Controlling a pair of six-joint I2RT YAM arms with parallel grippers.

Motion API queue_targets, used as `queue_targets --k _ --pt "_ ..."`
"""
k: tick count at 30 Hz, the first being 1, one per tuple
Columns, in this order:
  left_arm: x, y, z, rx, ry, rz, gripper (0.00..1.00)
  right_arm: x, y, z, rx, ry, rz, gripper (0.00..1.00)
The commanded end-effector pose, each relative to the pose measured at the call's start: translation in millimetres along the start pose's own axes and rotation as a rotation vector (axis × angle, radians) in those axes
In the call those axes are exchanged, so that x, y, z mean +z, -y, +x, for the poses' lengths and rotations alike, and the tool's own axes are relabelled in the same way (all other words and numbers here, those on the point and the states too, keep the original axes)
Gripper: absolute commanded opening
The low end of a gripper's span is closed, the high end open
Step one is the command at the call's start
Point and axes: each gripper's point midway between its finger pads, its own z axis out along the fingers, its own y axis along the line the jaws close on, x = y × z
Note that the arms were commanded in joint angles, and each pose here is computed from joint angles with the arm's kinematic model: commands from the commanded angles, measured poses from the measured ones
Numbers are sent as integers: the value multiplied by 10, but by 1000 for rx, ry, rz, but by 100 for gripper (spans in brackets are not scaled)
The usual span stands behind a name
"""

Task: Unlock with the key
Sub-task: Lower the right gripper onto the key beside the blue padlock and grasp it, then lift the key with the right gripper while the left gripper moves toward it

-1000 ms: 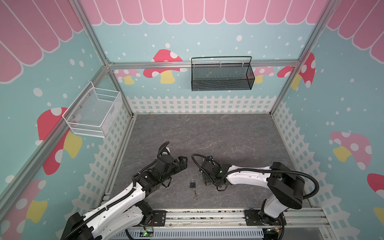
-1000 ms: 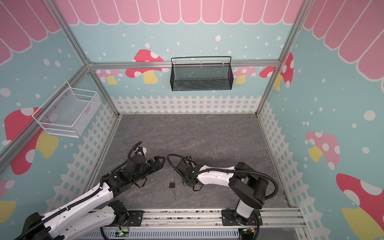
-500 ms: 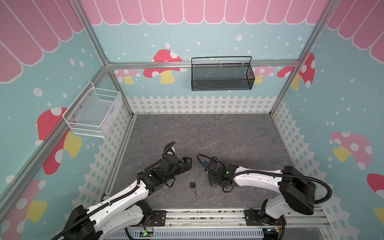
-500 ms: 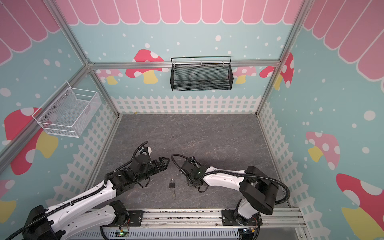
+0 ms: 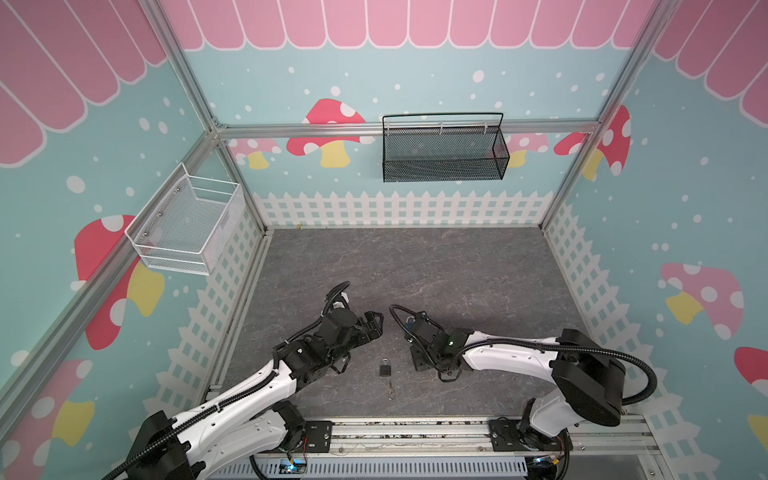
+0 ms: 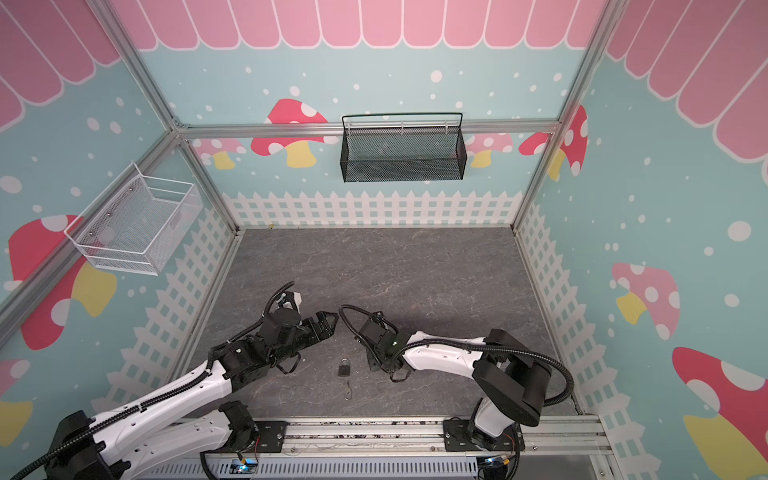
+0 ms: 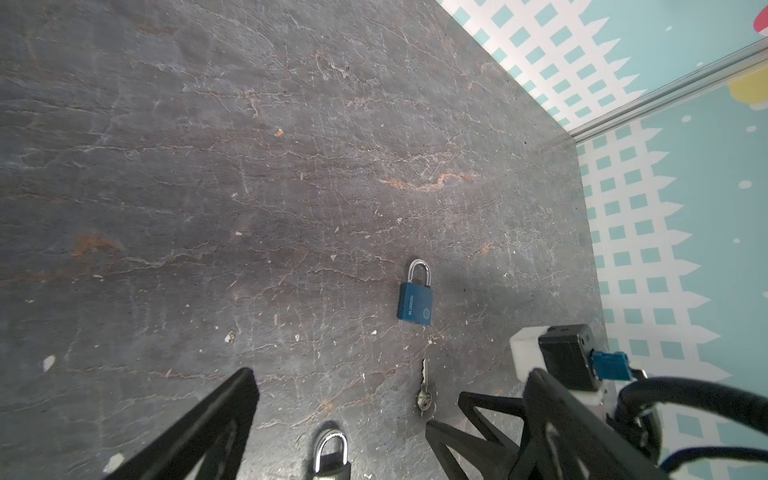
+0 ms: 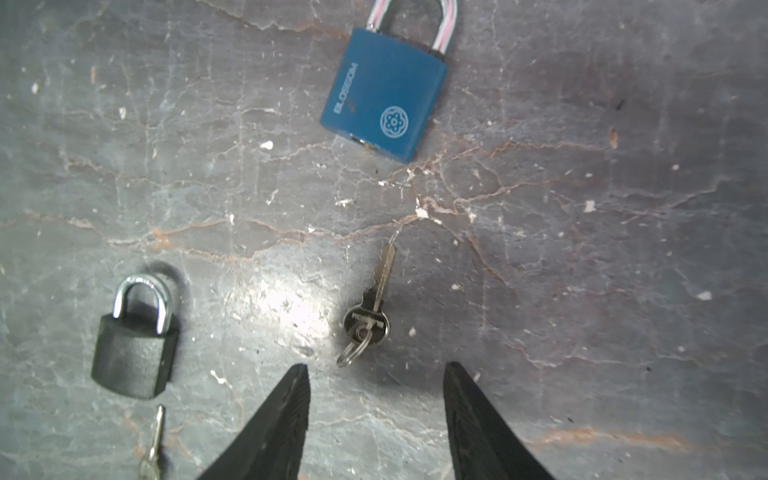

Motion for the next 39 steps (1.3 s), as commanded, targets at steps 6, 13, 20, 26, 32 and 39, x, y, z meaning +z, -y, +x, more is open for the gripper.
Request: queue_targets --k 6,13,20,26,32,39 --pt "-24 66 -49 -1 5 -2 100 108 -52 -80 13 8 2 44" --pt "-10 73 -38 4 -4 -2 100 179 -22 -50 5 -4 17 31" --pt "9 87 -27 3 -13 -3 100 225 38 21 -1 -20 27 21" --pt "7 123 -24 -20 -20 9 100 221 67 48 -17 -18 26 14" --pt "-27 186 -44 -39 -21 35 100 158 120 28 -49 16 25 2" --pt "-97 261 -58 -95 -26 75 100 -6 180 -100 -117 113 11 0"
